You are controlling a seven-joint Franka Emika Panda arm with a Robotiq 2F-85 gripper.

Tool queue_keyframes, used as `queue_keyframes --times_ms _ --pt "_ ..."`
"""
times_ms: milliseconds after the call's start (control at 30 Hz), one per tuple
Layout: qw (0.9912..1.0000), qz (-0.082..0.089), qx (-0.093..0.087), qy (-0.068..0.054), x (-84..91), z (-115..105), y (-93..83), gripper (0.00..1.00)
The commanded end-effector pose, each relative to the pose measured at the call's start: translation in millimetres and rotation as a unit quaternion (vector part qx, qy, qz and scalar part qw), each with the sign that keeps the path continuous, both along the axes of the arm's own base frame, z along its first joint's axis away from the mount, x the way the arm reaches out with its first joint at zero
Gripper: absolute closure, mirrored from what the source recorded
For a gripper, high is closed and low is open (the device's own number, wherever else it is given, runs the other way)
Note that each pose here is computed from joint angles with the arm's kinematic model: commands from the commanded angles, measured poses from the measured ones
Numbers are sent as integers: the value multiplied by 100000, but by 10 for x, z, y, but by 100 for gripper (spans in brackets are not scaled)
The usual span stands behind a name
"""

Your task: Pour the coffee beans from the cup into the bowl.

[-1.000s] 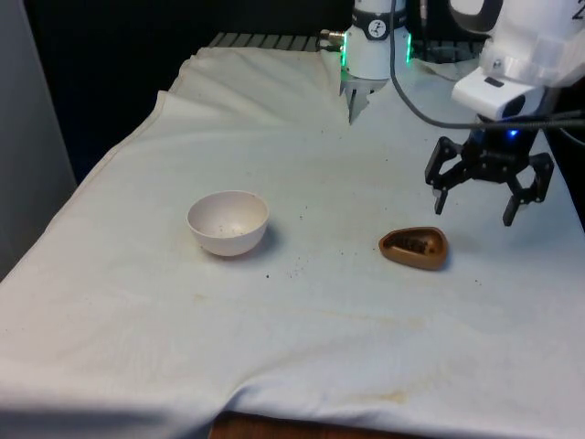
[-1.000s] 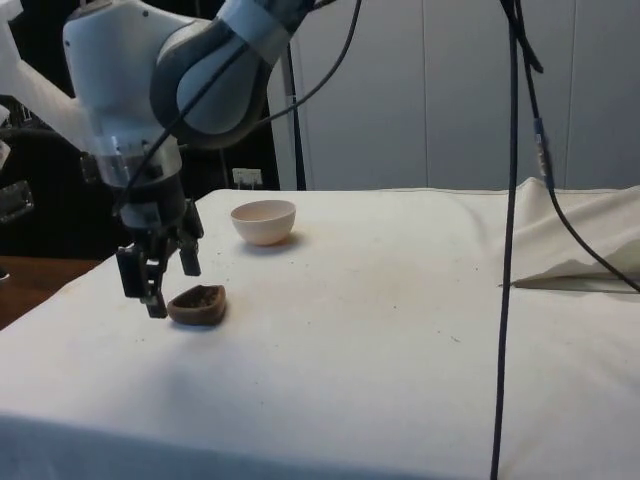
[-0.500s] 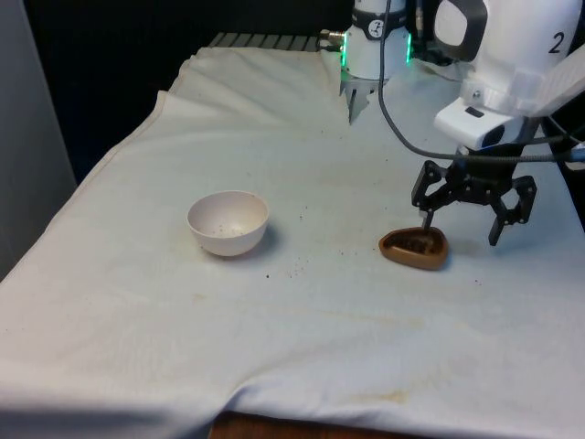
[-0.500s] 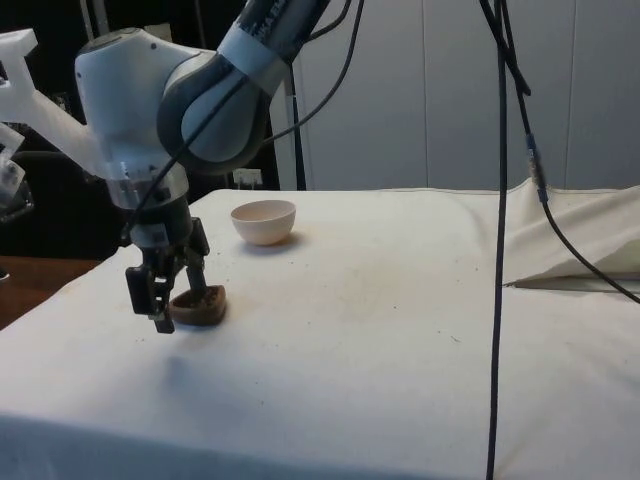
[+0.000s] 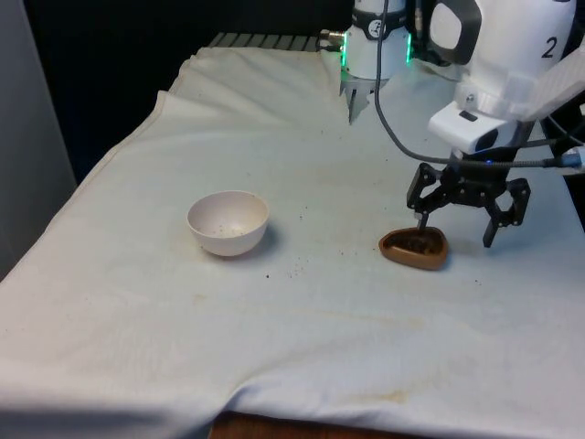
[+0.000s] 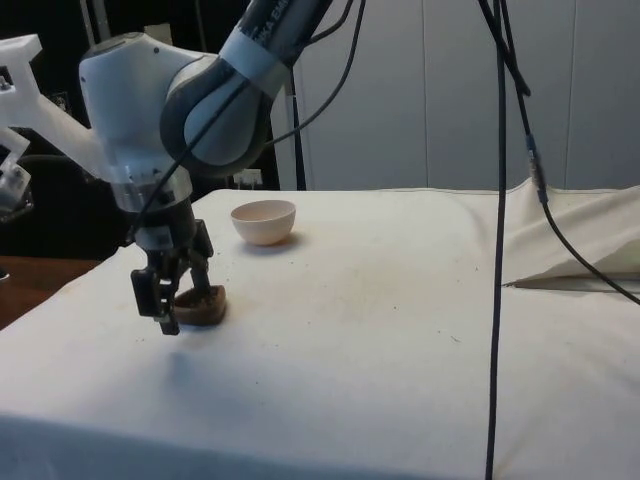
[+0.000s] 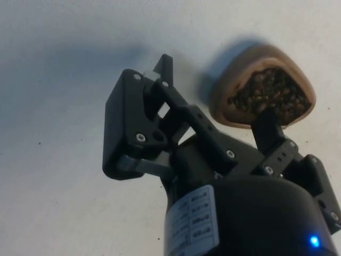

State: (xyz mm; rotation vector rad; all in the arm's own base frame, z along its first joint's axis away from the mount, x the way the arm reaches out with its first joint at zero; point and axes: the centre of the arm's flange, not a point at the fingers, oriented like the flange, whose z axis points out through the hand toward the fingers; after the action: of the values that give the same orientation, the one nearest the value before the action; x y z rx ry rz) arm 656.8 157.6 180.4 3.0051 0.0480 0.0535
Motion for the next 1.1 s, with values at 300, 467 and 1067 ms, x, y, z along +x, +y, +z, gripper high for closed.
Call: queue_keyframes --times_ms 300,467,1067 --pt "99996 -534 -163 -684 27 -108 -135 0" --pt "99995 -667 -172 -687 31 -117 -147 0" --pt "99995 -817 -363 -400 41 -106 -167 90"
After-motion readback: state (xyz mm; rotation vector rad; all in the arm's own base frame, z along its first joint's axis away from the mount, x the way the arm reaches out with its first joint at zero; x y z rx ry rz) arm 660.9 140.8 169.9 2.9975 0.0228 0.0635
